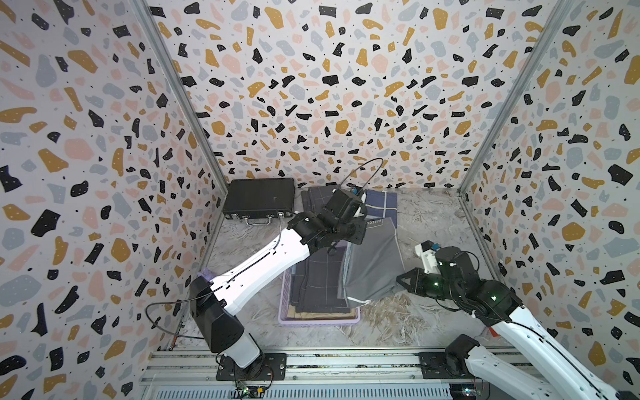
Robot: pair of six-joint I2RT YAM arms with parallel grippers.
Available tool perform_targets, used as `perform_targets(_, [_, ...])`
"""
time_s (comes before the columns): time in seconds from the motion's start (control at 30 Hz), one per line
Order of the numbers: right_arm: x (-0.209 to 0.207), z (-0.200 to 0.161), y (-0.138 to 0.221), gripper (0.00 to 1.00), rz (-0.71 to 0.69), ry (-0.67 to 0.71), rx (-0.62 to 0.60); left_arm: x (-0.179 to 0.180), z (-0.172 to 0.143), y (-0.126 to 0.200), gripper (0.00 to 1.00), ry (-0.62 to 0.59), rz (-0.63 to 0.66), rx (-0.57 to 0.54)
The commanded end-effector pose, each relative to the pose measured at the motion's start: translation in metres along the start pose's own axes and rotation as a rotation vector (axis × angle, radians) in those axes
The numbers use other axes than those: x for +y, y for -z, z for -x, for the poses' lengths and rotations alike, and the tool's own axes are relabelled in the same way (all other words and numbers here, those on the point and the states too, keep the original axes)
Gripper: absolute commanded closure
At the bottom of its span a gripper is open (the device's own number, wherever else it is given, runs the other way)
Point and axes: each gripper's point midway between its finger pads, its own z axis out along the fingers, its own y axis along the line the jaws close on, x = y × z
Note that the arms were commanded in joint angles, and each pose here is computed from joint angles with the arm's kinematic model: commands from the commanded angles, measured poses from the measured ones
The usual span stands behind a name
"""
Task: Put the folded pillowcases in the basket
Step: Place the pillowcase in the basket.
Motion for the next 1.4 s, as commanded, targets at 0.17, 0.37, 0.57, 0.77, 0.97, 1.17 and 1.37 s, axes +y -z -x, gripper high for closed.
perform_targets(0.17, [0.067,-0.01,-0.054,1.0,0.037,0.163,0.011,0.104,-0.013,0.005,1.0,0.065,0.187,0.049])
perform_targets(0.37, [0.056,-0.016,-0.085,1.0,-0.013,0.183,0.04,0.144,-0.042,-0.02,1.0,0.077,0.26,0.148])
perform_targets(0.57, [0.047,-0.039,-0.123,1.0,-0.009,0.17,0.138,0.173,-0.059,-0.029,1.0,0.131,0.304,0.175])
perform_targets(0.77, [0.04,-0.057,-0.152,1.0,-0.046,0.194,0.189,0.183,-0.071,-0.049,1.0,0.164,0.285,0.212])
perform_targets(0.97, [0.027,-0.065,-0.159,1.0,-0.078,0.191,0.191,0.185,-0.086,-0.076,1.0,0.188,0.268,0.271])
perform_targets(1.17, [0.021,-0.073,-0.162,1.0,-0.091,0.202,0.218,0.192,-0.098,-0.084,1.0,0.183,0.294,0.306])
perform_targets(1.37, [0.022,-0.069,-0.144,0.58,-0.121,0.254,0.226,0.19,-0.086,-0.067,0.36,0.181,0.306,0.259])
